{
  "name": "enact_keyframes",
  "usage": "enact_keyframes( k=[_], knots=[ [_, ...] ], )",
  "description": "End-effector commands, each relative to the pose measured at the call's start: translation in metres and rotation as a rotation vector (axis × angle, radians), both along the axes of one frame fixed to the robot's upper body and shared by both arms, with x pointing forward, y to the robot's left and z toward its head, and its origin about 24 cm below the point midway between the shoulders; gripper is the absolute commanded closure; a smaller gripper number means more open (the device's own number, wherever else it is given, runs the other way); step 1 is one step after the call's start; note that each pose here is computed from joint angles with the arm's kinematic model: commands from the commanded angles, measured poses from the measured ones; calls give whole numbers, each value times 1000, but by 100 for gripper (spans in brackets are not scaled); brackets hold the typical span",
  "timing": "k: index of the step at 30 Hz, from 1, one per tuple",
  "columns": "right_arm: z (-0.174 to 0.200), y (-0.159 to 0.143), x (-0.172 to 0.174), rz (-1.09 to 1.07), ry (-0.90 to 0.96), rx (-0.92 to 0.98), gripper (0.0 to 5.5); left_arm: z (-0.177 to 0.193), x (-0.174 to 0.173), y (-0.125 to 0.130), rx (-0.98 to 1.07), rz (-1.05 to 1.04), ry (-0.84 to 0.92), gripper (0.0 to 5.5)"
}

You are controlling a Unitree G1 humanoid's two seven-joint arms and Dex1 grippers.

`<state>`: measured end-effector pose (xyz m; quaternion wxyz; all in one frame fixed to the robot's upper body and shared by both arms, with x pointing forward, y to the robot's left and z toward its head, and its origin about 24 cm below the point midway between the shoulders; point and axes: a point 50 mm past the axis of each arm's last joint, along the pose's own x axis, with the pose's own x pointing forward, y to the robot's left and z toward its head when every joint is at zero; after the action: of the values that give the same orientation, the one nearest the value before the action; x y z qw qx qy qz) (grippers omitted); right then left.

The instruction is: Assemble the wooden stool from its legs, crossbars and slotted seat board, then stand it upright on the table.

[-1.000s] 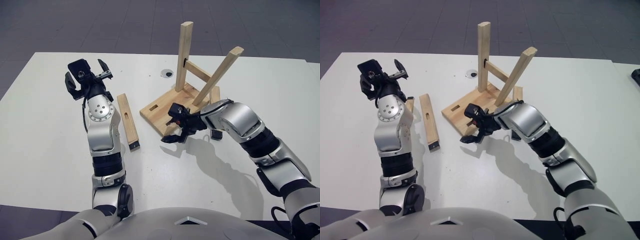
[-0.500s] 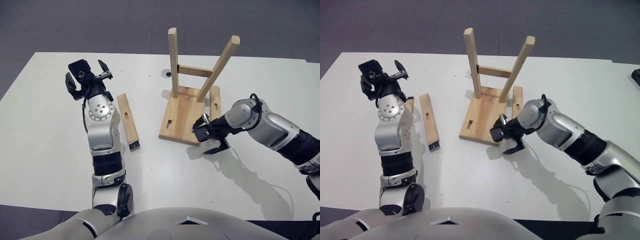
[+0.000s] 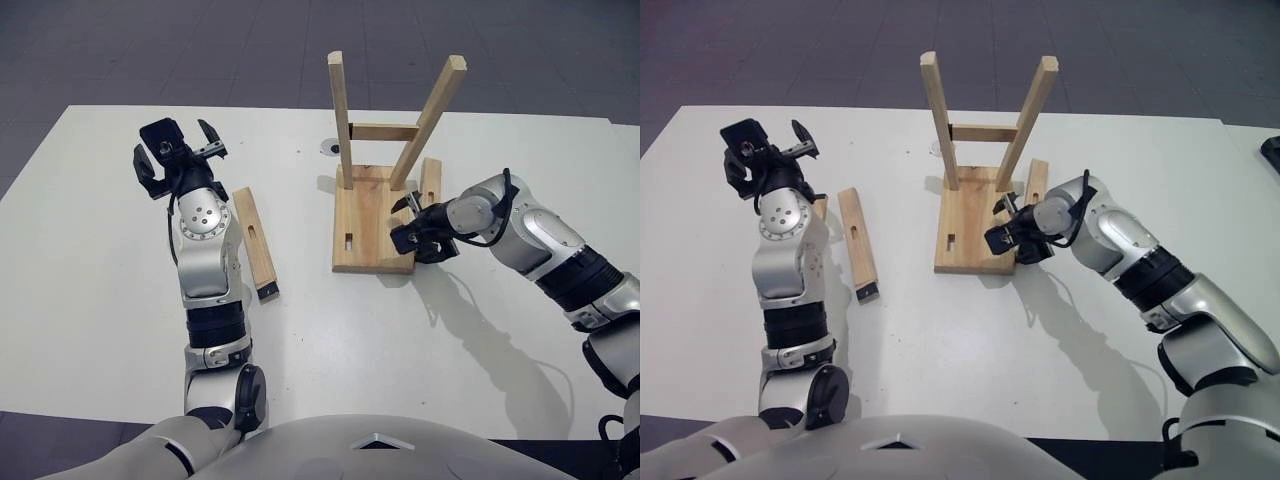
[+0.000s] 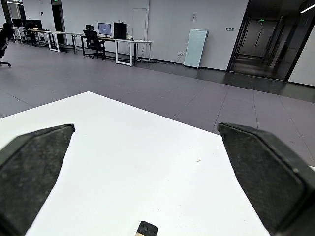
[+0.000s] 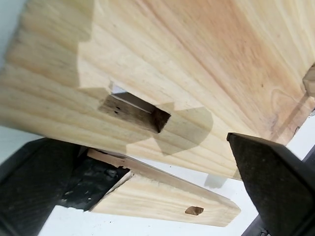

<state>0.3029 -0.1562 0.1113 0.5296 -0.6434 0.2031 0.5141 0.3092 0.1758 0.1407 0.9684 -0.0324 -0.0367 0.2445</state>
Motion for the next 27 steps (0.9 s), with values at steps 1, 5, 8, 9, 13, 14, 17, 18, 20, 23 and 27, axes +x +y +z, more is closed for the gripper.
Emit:
enact_keyframes(
  k=[1,5,8,9,13,14,17,18,20,23,27],
  knots=[
    [39,-5,-11,-114,48,272,13,10,-1,4,38,-28,-23,10],
    [73,-33,-23,-368,69,641,13,23,-11,27,163,-72,-17,10],
    [75,-45,-26,-585,41,935,13,24,-21,53,234,-95,65,10],
    [76,-49,-28,-662,5,1034,13,19,-23,58,257,-121,113,10],
    [51,-63,-19,-1051,-182,1199,13,-20,-33,66,235,-176,326,10],
    [45,-63,-16,-1113,-239,1209,13,-29,-35,67,224,-173,362,10],
    [30,-63,-8,-1284,-338,1326,13,-45,-36,64,196,-175,417,10],
    [24,-63,-8,-1325,-354,1344,13,-48,-35,61,177,-184,421,10],
    [10,-64,-8,-1400,-393,1324,13,-53,-35,54,172,-215,434,10],
    [2,-74,-10,-1500,-441,1326,13,-57,-35,48,169,-246,450,10],
    [-1,-80,-9,-1574,-447,1371,13,-72,-31,36,192,-326,520,10]
  ],
)
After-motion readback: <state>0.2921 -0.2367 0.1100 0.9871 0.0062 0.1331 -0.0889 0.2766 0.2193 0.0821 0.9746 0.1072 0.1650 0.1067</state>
